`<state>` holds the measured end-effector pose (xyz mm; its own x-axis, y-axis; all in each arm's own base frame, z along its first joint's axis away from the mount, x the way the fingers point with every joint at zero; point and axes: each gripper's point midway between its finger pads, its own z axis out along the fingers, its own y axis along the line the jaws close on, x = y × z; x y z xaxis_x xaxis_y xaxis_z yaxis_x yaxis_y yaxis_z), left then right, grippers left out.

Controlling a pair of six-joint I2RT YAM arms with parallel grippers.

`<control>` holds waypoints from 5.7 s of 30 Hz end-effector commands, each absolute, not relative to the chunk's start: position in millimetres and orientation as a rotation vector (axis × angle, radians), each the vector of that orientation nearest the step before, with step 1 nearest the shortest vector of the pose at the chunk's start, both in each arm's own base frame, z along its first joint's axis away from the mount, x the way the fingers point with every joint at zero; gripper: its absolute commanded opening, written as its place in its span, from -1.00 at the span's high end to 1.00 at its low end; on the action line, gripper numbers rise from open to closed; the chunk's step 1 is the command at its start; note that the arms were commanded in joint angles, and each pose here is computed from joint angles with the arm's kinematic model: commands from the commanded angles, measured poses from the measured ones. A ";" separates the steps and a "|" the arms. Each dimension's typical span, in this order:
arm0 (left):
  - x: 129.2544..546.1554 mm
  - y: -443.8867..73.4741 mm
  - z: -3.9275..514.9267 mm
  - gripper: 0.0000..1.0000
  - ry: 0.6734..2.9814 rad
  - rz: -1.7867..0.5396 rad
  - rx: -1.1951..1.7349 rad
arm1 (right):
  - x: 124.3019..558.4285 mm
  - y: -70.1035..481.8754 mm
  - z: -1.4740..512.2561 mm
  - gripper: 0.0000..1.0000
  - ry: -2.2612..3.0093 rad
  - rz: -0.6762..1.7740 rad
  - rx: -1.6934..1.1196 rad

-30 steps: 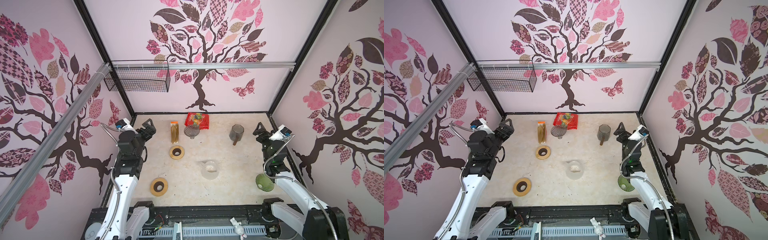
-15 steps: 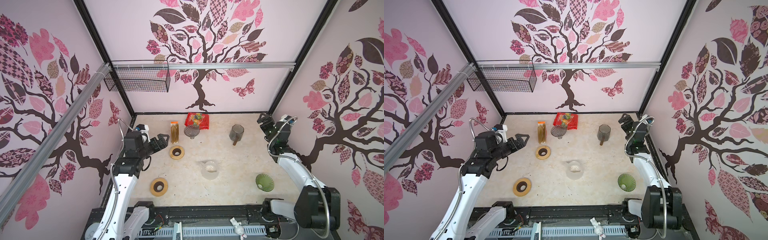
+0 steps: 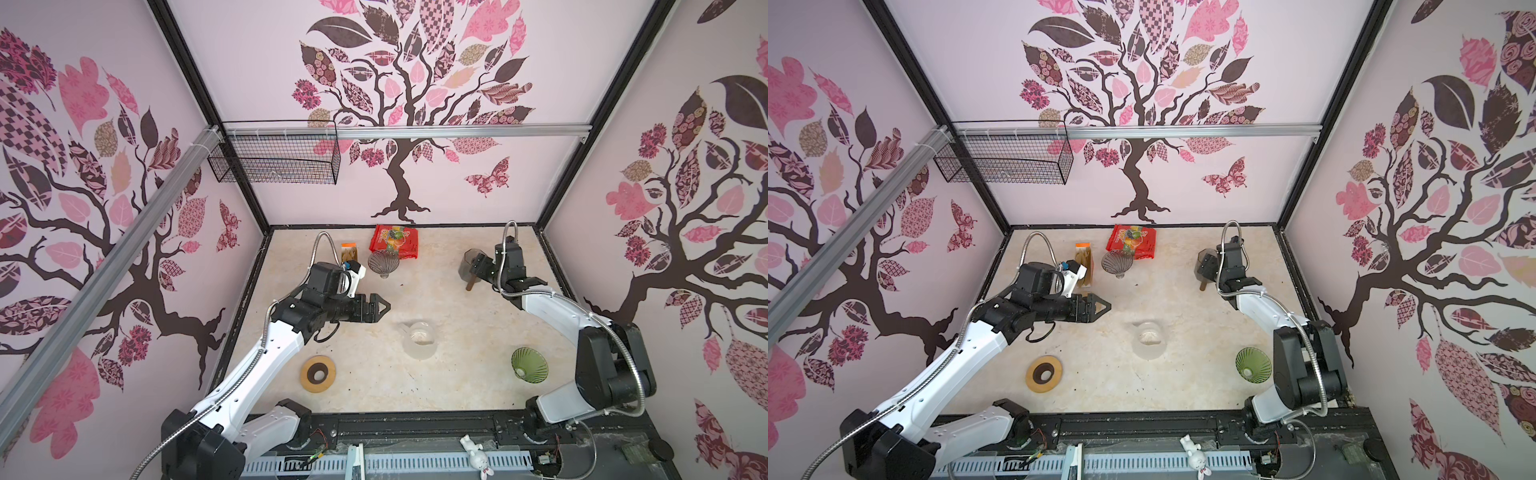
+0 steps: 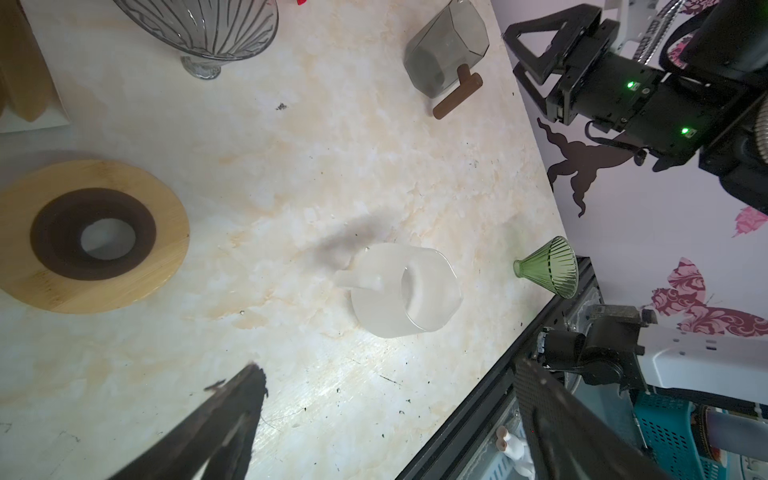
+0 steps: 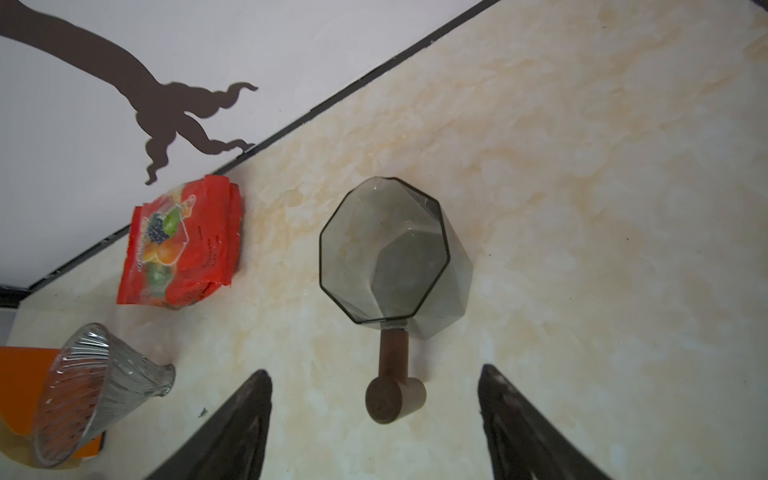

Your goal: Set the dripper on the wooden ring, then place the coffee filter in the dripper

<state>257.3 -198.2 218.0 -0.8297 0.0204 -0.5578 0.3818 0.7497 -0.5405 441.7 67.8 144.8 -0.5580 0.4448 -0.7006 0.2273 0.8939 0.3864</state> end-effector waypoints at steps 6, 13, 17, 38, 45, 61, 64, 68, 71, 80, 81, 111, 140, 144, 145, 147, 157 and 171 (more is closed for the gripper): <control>250.3 -189.8 229.7 -0.94 2.331 -0.877 0.322 | 464.5 71.8 124.7 -0.18 2.269 0.231 0.441; 250.2 -187.3 230.7 -0.94 2.321 -0.865 0.312 | 470.6 76.6 110.1 0.07 2.312 0.225 0.434; 251.0 -185.3 231.8 -0.94 2.312 -0.855 0.303 | 472.1 78.2 101.1 0.09 2.343 0.206 0.429; 261.9 -174.4 235.5 -0.94 2.288 -0.901 0.208 | 475.9 75.7 94.7 0.80 2.370 0.162 0.420; 266.9 -167.9 233.9 -0.94 2.289 -0.895 0.164 | 466.0 101.6 97.2 0.95 2.393 0.130 0.308; 270.2 -159.8 229.1 -0.94 2.304 -0.851 0.119 | 405.5 191.5 93.8 1.00 2.426 0.144 0.015; 271.5 -159.1 228.9 -0.94 2.304 -0.853 0.110 | 396.4 194.6 95.1 1.00 2.426 0.158 0.004; 271.6 -158.7 227.7 -0.94 2.307 -0.854 0.103 | 383.7 192.4 89.9 1.00 2.438 0.167 -0.010; 272.2 -159.1 229.1 -0.94 2.303 -0.859 0.098 | 378.1 187.7 86.3 1.00 2.439 0.153 -0.016; 271.3 -158.8 228.3 -0.94 2.304 -0.865 0.090 | 372.9 187.6 77.3 0.83 2.455 0.154 -0.029; 271.3 -158.9 228.7 -0.94 2.302 -0.866 0.091 | 373.7 188.1 78.9 0.83 2.451 0.162 -0.027; 281.8 -146.9 208.9 -0.94 2.359 -0.775 -0.015 | 369.9 186.5 138.4 -0.22 2.333 0.249 0.005; 329.2 -65.2 101.5 -0.48 2.052 -1.061 -1.030 | 295.1 188.0 237.5 -1.00 2.104 0.662 -0.080; 337.7 -65.9 83.1 -0.38 2.054 -1.068 -1.070 | 290.4 188.3 238.2 -1.00 2.099 0.679 -0.090; 339.3 -66.6 78.5 -0.37 2.055 -1.069 -1.079 | 289.6 188.2 239.9 -1.00 2.092 0.685 -0.090; 342.3 -70.2 71.6 -0.35 2.063 -1.073 -1.082 | 288.2 187.2 238.8 -1.00 2.092 0.685 -0.090; 346.4 -85.6 34.3 -0.09 2.115 -1.111 -1.087 | 284.8 188.9 233.6 -1.00 2.096 0.703 -0.102; 345.5 -89.8 20.2 0.25 2.115 -1.160 -1.093 | 285.6 188.8 229.2 -1.00 2.100 0.698 -0.101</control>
<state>353.0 -91.0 31.1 -0.5610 -0.8260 -0.0557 -0.3813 0.3176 -0.8682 286.2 187.1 222.9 -0.6164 0.1823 -0.7660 -0.3007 0.8446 0.4430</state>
